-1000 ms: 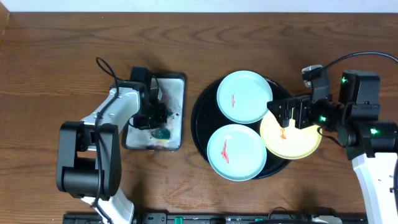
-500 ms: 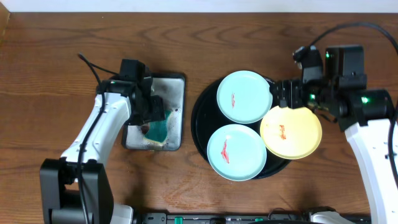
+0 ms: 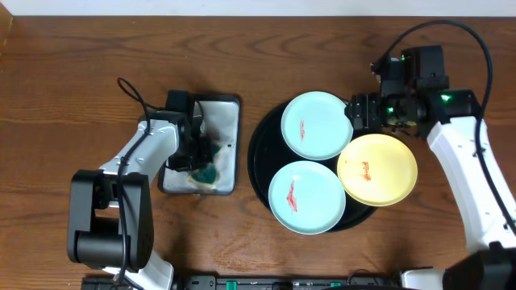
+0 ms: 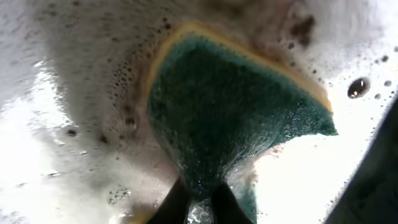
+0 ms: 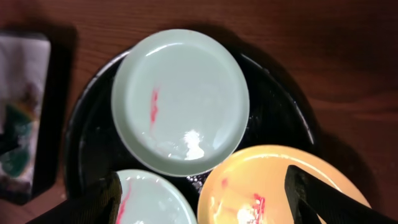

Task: Clean dirty plates on tray and stack at the side
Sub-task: 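Grasp the green sponge with the left gripper, move right gripper over plate, then lift the sponge with the left gripper toward the top pale green plate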

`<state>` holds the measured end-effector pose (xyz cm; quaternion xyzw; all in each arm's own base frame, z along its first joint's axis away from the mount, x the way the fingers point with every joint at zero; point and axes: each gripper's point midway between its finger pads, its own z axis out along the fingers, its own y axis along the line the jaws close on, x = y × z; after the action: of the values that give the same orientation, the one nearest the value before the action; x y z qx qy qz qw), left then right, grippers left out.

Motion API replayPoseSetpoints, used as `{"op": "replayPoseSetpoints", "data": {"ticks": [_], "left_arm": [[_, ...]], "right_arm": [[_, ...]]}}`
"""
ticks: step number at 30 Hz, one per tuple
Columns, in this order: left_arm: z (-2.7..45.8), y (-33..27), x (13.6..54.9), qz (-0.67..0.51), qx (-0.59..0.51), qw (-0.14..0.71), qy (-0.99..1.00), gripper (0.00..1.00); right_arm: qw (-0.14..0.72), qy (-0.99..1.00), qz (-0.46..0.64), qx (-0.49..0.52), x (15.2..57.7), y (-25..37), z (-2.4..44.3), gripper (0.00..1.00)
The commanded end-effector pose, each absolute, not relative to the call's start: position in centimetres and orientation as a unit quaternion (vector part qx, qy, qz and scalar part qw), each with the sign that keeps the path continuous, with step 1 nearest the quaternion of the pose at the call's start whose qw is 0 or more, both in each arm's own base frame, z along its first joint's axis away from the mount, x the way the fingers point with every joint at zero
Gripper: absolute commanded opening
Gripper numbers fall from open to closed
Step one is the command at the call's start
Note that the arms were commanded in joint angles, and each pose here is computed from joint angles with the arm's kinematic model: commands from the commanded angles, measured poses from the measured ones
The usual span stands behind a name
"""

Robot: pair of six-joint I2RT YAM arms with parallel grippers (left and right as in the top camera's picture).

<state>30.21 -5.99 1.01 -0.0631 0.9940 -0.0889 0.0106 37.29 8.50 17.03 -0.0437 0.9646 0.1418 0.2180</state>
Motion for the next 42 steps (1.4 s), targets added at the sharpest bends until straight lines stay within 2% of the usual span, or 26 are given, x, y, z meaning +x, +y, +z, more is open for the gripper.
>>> {"op": "replayPoseSetpoints", "data": {"ticks": [1,14,18,22,25,29,32,37,42], "left_arm": [[1.0,-5.4,30.1,-0.074,-0.072,0.005,0.995,0.07],[10.1,-6.4,32.0,-0.113,-0.061,0.097,0.987,0.07],[12.2,-7.8,32.1,-0.156,-0.052,0.122,0.979,0.07],[14.1,-9.4,32.5,-0.209,-0.038,0.147,0.966,0.07],[15.0,-10.5,33.2,-0.244,-0.041,0.160,0.956,0.07],[15.6,-11.5,34.5,-0.261,-0.051,0.182,0.947,0.07],[16.3,-13.3,35.7,-0.277,-0.042,0.206,0.938,0.07],[17.1,-17.8,37.5,-0.305,-0.027,0.241,0.921,0.07],[15.2,-23.0,38.9,-0.341,-0.041,0.230,0.911,0.07]], "right_arm": [[0.193,0.972,0.128,-0.041,38.3,8.1,14.5,0.80],[0.124,0.983,0.121,-0.057,40.5,8.3,5.5,0.65],[0.114,0.982,0.139,-0.058,41.1,9.1,3.2,0.48],[0.100,0.979,0.168,-0.060,40.9,10.2,2.2,0.18],[0.097,0.980,0.169,-0.047,40.8,10.5,2.2,0.01],[0.072,0.987,0.139,0.044,40.1,9.9,1.7,0.01],[0.068,0.986,0.135,0.069,40.1,10.2,1.7,0.01],[0.072,0.987,0.137,0.051,40.0,11.6,1.7,0.01],[0.074,0.989,0.123,0.022,39.6,12.3,1.3,0.01]]}}
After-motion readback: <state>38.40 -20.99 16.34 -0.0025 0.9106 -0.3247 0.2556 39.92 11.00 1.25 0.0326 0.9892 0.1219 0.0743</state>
